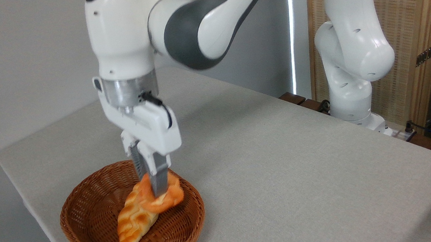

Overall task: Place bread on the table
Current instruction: 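Carry the bun out of the basket and lower it onto the table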

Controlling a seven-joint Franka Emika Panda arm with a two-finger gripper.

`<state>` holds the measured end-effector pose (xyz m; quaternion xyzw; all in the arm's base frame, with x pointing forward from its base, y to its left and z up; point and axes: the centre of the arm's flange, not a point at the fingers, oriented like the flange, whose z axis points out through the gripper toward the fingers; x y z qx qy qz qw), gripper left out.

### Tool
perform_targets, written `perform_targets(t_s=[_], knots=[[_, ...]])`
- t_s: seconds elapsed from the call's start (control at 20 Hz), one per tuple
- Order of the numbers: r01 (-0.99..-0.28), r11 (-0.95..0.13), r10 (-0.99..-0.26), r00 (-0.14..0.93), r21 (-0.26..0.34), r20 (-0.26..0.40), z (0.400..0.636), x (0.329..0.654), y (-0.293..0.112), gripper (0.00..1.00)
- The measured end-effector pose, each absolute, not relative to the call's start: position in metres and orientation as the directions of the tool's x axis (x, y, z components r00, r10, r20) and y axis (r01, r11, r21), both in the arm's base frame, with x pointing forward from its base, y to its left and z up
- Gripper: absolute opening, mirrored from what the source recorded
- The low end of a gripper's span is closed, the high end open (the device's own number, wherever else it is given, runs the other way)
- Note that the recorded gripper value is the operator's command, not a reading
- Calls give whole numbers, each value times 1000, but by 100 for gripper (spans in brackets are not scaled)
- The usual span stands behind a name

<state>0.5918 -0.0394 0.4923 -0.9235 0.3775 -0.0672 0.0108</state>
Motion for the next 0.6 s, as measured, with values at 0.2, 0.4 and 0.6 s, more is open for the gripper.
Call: perform_targets(t_s=[0.2,0.4,0.6], knots=[[-754,-657,-751,657,28,63,527,557,-28,26],[-760,-638,-767,642,120,-9,520,536,-31,39],[-751,-633,-772,630,190,-83,482,525,-36,81]])
